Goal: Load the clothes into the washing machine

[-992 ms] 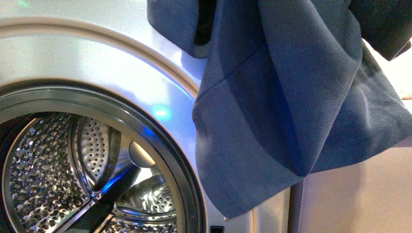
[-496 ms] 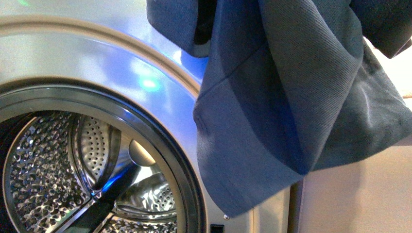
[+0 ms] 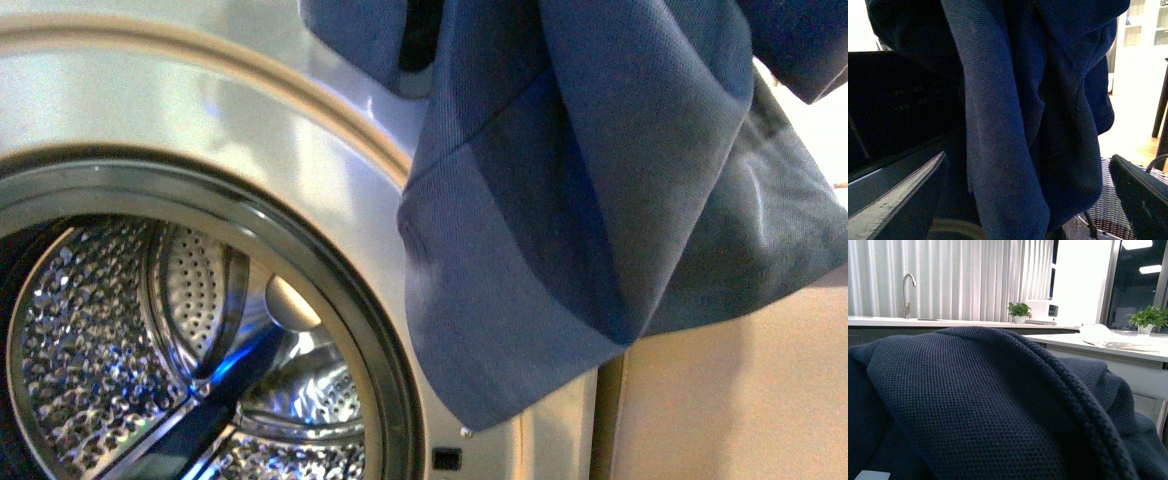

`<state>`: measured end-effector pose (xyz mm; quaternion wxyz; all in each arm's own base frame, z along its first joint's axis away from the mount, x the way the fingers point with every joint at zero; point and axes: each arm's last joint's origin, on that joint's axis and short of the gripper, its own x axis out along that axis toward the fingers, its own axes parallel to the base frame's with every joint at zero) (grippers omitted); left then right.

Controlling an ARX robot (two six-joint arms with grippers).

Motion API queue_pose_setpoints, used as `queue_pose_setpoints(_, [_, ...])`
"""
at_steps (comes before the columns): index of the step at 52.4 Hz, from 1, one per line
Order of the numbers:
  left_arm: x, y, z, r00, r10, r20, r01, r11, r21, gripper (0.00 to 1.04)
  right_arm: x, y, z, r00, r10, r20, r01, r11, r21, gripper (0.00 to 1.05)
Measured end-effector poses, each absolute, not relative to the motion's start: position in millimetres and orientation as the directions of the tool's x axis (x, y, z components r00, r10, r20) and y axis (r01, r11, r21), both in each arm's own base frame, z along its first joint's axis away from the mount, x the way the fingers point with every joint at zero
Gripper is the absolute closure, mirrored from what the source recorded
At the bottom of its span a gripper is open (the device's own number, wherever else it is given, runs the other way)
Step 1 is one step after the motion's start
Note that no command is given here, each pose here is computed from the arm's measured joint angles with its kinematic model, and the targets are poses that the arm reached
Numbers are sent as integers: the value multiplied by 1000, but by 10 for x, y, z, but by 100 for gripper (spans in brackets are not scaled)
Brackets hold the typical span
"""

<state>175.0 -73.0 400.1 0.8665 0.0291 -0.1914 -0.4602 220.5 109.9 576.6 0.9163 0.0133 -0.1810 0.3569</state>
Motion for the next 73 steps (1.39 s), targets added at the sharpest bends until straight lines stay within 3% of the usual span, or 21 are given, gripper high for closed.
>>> queue_pose_setpoints(22, [2158, -1233, 3975, 464, -854, 234, 854, 502, 137, 7, 2205, 1099, 5766, 680, 649, 341, -659, 745, -105, 91])
queue_pose_setpoints(42, [1929, -1494, 4089, 263, -907, 330, 943, 314, 113, 7, 2204, 1099, 5767, 680, 649, 342, -659, 745, -105, 91])
queue_pose_setpoints(56, [1853, -1450, 4116, 195, -912, 360, 960, 253, 122, 7, 2204, 1099, 5767, 680, 649, 342, -659, 745, -105, 91])
queue_pose_setpoints(62, [1845, -1421, 4127, 210, -907, 364, 957, 267, 111, 7, 2204, 1099, 5767, 680, 649, 342, -659, 745, -105, 91])
queue_pose_setpoints(73, [1872, -1537, 4067, 303, -896, 324, 937, 342, 70, 7, 2204, 1099, 5767, 680, 649, 342, -659, 745, -105, 91])
